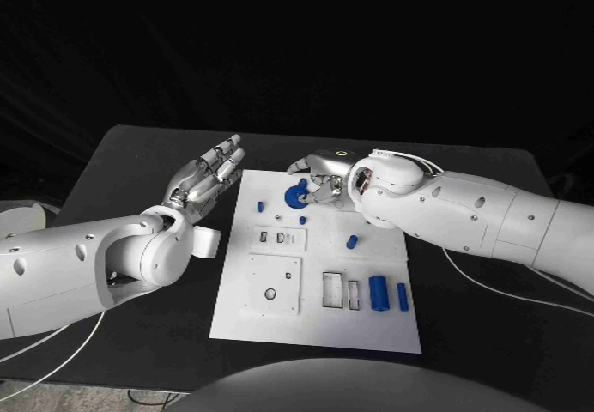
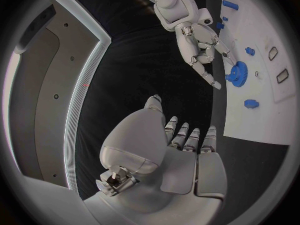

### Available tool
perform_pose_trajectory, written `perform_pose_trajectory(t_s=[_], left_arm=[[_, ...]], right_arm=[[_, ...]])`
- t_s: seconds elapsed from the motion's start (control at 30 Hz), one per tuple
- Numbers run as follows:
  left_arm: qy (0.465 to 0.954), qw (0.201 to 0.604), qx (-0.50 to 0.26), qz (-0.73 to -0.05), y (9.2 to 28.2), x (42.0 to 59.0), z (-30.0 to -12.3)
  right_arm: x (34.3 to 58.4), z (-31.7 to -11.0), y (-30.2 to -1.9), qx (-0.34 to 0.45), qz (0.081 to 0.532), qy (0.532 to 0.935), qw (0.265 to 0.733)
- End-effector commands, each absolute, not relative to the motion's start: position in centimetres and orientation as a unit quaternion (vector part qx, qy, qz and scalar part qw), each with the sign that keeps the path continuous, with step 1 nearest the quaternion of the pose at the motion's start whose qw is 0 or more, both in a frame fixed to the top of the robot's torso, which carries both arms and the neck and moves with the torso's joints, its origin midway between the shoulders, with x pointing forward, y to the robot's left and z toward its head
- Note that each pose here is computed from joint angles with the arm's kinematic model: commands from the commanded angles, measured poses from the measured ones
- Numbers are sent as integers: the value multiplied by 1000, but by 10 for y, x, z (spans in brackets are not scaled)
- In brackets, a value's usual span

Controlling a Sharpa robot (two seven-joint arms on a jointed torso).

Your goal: Assemble the parts on the task board

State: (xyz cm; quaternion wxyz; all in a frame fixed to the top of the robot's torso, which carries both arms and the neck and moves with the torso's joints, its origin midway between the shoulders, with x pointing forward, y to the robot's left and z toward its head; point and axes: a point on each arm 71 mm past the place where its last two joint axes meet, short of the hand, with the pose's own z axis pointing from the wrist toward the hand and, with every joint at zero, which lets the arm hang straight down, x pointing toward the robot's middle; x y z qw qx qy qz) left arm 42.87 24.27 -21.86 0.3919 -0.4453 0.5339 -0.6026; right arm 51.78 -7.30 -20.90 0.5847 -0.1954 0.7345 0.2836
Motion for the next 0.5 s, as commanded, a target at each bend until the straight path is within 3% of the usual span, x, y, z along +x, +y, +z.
perform_pose_trajectory(t_s=[0.03, 0.23, 0.5], left_arm=[[533, 385, -441, -611, 241, 429, -218], [533, 387, -441, -610, 242, 429, -218], [533, 387, -442, -609, 244, 429, -218]], right_arm=[[518, -208, -76, -202, 284, 728, 590], [518, -198, -95, -183, 297, 707, 615], [509, -176, -154, -155, 278, 709, 629]])
